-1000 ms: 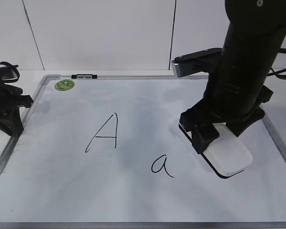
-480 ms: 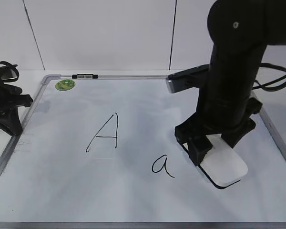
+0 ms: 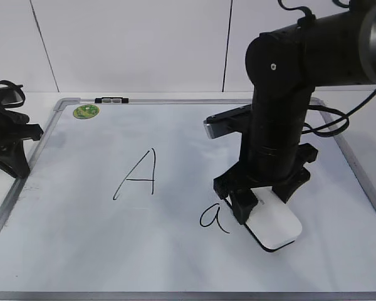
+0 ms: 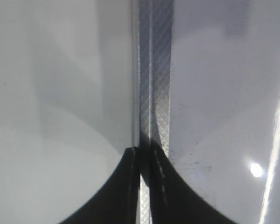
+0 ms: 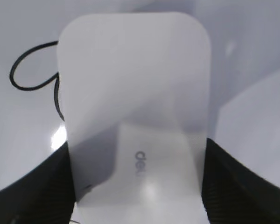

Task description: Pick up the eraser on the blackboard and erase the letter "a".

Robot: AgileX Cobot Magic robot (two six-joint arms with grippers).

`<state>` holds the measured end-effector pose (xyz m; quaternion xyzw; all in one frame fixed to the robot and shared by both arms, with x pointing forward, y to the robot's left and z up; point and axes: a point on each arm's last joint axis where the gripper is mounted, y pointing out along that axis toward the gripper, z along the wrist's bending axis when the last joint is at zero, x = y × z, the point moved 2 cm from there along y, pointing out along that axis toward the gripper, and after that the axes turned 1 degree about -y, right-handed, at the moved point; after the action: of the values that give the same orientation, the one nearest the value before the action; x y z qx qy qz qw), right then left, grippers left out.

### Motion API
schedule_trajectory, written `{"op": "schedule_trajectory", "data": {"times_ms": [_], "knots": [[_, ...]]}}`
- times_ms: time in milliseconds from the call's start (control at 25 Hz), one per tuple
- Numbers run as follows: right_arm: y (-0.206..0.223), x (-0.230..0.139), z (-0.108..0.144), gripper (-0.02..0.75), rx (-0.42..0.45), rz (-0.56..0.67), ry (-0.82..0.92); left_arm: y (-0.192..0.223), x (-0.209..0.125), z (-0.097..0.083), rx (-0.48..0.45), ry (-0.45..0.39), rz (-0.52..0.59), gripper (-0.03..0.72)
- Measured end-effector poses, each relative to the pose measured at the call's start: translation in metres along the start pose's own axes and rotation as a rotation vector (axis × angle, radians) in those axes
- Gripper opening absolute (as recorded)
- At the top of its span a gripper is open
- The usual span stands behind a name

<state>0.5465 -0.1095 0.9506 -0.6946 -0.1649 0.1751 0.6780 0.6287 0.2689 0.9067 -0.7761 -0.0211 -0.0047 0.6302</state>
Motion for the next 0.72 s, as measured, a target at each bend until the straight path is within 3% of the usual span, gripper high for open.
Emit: {"op": "schedule_trajectory", "data": {"times_ms": [520, 720], "knots": [[0.021, 0.017, 0.004, 0.544, -0.002, 0.021, -0.004, 0.0, 0.0, 0.0, -0.003, -0.002, -0.002, 0.018], [0.022, 0.016, 0.017, 0.543, -0.05, 0.021, -0.068, 0.0, 0.0, 0.0, -0.003, -0.002, -0.002, 0.018]]}}
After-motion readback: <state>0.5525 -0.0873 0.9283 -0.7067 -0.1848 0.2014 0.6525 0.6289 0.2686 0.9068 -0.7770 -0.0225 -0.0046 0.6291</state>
